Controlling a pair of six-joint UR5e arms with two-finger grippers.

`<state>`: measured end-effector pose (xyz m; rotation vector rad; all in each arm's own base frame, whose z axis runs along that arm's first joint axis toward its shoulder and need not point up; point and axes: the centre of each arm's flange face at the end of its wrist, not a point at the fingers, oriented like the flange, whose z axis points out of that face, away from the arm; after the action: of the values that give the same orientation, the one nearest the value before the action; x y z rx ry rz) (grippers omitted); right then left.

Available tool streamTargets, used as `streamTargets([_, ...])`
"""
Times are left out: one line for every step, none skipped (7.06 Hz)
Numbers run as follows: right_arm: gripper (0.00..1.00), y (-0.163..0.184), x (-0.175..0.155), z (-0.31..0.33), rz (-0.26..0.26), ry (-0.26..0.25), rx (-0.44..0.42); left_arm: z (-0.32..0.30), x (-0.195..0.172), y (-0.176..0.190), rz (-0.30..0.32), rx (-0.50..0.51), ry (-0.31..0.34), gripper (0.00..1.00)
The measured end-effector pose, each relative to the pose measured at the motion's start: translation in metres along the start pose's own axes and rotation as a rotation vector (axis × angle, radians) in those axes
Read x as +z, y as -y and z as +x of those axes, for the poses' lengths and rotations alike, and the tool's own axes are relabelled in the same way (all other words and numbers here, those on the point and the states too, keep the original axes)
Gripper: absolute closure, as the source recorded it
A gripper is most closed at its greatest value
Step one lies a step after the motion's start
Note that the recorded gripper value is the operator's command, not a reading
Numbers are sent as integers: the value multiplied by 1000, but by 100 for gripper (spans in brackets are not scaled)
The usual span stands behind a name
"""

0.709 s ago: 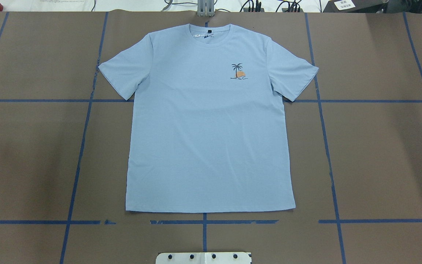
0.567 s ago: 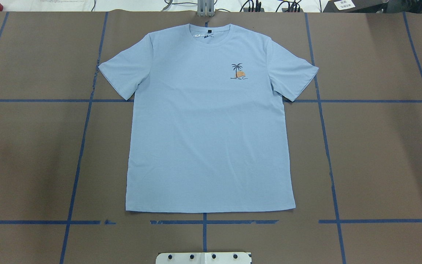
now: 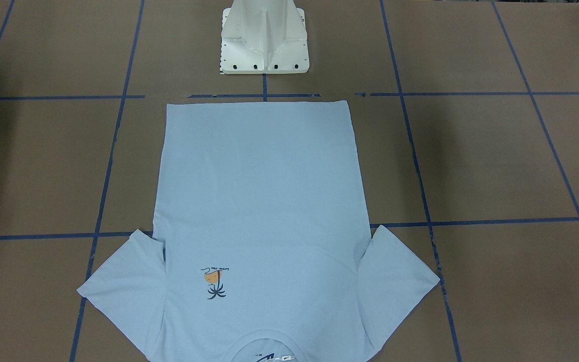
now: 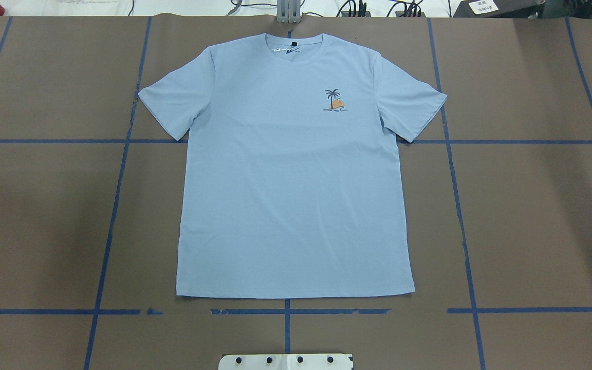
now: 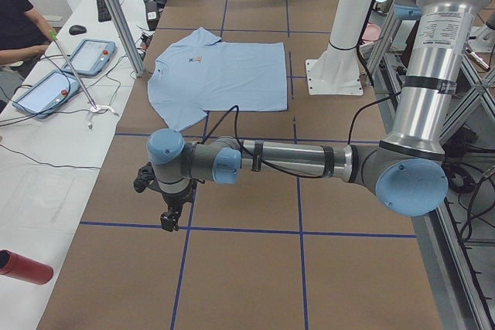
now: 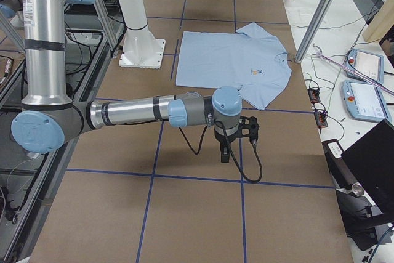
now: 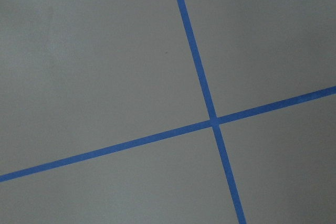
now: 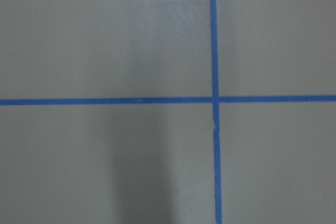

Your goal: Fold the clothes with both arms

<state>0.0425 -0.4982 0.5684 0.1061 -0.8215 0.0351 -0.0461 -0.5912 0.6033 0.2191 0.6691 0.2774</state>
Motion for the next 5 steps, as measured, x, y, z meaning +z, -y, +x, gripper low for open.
streamTargets([0, 29, 13, -26, 16, 14, -61, 17, -9, 24, 57, 67, 5, 0])
streamTargets([0, 64, 33, -61, 22, 30, -102, 38, -10, 41, 122, 152, 2, 0])
streamTargets([0, 101, 51, -99, 24, 44, -137, 54, -7, 48, 162, 198, -24, 0])
streamTargets([0, 129, 80, -135, 27, 50, -191, 65, -5, 53, 186, 215, -67, 0])
streamTargets([0, 144, 115, -168, 51, 45, -248, 74, -3, 58, 205, 237, -93, 0])
